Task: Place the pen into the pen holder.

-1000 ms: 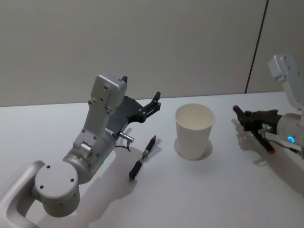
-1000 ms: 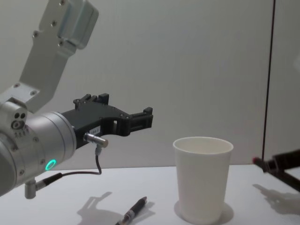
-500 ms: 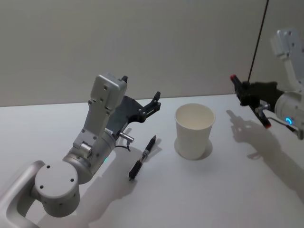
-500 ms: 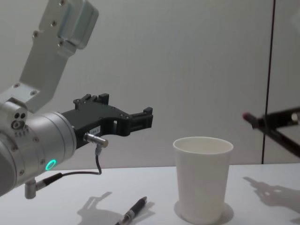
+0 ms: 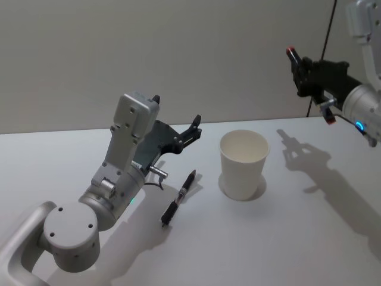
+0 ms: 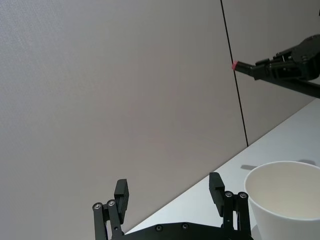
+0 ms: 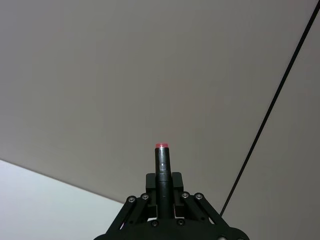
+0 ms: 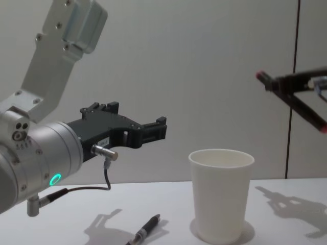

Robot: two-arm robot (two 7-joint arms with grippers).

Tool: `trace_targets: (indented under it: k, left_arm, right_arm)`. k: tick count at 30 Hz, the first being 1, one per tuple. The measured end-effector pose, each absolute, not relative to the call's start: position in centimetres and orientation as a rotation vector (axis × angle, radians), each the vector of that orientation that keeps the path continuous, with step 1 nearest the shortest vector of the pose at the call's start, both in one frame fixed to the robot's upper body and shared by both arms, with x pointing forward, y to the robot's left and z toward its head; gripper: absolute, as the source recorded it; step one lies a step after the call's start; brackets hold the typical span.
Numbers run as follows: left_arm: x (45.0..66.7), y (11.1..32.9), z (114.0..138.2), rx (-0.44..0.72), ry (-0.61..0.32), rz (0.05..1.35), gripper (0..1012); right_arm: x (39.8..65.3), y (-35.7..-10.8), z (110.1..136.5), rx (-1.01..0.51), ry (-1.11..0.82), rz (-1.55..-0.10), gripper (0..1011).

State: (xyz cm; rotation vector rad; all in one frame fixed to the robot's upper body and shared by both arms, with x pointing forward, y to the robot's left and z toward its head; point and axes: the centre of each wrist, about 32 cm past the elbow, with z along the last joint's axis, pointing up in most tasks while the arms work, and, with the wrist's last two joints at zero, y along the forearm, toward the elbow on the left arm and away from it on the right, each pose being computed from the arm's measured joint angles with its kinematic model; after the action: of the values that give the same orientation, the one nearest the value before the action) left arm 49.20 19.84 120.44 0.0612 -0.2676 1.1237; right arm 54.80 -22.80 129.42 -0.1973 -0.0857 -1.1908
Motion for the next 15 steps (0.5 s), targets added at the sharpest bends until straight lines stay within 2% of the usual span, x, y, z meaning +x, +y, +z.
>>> trace_targets:
  k: [15]
  left_arm:
    - [49.2,19.8,120.4,0.061,-0.268,1.124,1001]
  right_arm:
    - [55.0,-20.6,129.7,-0.144,-0.13,-1.103,172]
